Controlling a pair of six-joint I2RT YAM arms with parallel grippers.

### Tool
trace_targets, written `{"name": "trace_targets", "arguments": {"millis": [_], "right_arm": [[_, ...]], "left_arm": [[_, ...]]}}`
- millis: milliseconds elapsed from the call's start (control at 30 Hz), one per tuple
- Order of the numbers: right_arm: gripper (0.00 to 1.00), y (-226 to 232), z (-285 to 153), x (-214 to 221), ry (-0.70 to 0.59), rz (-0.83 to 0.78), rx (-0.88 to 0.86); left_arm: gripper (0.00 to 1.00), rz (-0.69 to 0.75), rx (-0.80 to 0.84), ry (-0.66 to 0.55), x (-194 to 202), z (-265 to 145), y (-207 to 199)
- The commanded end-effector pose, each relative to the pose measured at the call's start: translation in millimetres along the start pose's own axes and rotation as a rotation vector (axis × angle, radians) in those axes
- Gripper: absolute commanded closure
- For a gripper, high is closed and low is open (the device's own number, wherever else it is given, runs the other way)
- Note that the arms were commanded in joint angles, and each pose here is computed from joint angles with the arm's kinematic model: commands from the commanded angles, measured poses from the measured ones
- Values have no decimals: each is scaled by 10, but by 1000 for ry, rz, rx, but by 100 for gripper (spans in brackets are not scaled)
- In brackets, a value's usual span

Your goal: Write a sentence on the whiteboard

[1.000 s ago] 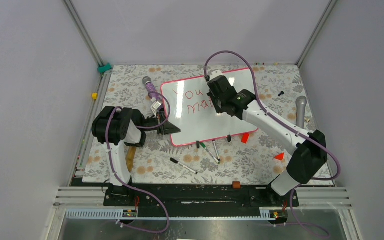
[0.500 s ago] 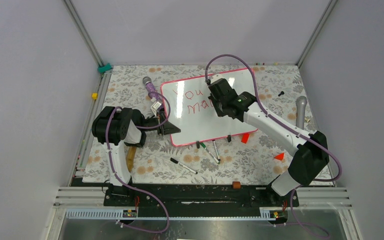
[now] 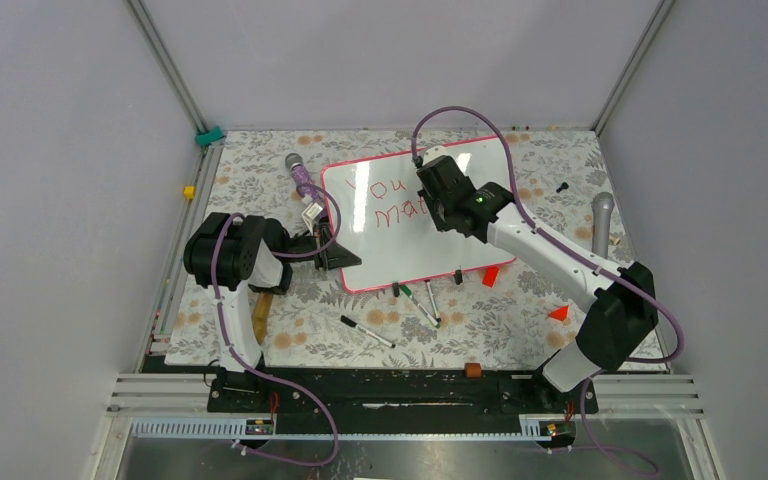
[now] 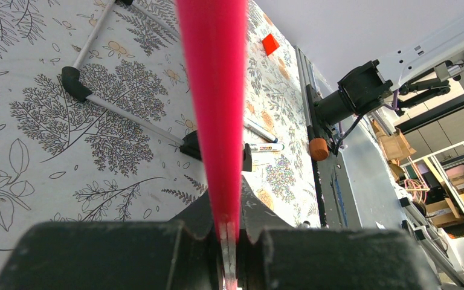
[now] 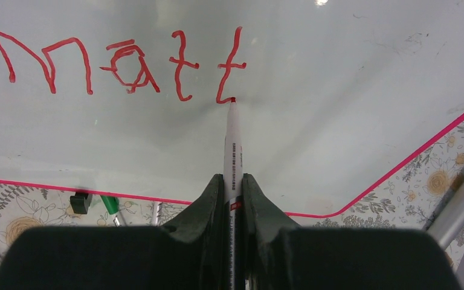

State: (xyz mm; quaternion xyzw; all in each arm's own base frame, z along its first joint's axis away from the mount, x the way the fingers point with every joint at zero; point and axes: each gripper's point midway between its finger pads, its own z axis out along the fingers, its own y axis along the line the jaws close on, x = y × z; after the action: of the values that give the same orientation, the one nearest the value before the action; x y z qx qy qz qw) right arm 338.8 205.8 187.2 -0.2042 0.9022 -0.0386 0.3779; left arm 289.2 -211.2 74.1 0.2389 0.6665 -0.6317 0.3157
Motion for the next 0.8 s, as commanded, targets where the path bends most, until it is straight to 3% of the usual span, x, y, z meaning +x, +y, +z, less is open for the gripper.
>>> {"name": "trace_targets", "arguments": {"millis": [0,267,767], "right_arm": [[100,-97,-146,-237,-78,41,8],[100,-105,-275,-316,-178,66,-25],[100,-309,-333,-326,-316,162,63]], "left_arm": [[100,16,30,42,173,29,23],[100,17,30,42,174,29,20],[100,14,28,42,178,34,27]]}}
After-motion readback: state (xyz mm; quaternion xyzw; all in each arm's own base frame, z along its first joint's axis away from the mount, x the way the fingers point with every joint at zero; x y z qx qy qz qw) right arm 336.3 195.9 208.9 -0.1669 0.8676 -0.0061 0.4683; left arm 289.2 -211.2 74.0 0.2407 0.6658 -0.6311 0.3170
